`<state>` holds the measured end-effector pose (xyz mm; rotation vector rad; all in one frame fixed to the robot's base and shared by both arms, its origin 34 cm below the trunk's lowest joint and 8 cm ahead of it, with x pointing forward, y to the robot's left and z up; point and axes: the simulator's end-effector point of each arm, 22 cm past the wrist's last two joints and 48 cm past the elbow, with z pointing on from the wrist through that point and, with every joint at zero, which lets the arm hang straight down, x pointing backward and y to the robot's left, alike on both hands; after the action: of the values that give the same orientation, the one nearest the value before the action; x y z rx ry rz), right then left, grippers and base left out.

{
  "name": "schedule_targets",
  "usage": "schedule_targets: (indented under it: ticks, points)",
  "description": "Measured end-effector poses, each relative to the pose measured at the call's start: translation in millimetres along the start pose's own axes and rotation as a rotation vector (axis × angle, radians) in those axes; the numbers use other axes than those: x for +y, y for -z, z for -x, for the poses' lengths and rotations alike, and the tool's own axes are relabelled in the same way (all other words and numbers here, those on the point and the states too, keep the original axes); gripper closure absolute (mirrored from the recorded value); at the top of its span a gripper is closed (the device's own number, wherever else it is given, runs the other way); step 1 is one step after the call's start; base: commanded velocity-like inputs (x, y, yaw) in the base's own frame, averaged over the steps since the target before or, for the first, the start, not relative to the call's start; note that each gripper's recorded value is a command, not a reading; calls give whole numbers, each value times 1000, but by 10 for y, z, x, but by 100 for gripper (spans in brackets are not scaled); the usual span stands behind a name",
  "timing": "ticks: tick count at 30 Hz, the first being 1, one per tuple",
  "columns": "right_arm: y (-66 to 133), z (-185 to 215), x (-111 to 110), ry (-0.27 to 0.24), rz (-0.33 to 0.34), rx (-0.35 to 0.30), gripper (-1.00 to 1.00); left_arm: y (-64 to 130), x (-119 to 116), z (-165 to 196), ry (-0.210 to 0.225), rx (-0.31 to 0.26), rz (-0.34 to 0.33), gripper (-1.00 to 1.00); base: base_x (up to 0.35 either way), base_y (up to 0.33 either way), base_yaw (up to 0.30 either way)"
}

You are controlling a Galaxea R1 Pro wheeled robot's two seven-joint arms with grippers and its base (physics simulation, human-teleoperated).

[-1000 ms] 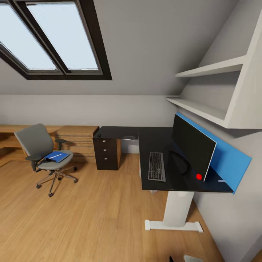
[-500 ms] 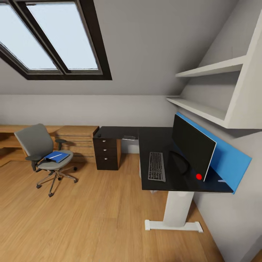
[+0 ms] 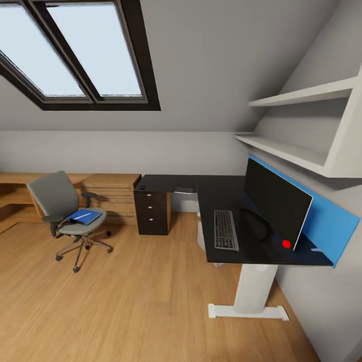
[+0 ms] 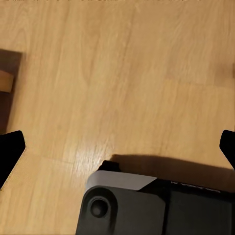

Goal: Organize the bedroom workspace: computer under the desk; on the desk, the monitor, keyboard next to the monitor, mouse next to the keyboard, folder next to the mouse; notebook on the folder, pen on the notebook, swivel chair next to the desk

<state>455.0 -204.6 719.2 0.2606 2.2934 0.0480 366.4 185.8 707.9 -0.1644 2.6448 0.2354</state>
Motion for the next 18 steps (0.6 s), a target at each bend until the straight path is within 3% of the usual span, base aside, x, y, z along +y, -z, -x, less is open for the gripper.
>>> schedule_targets:
  ticks: [5, 18]
  points:
    - [24, -49, -10, 0, -5, 1, -100, 2, -2, -1, 0, -1, -1, -100, 141, 301, -3]
    - [26, -55, -55, -5, -18, 2, -100, 2, 0, -5, 0, 0, -1, -100, 277, 221, 261]
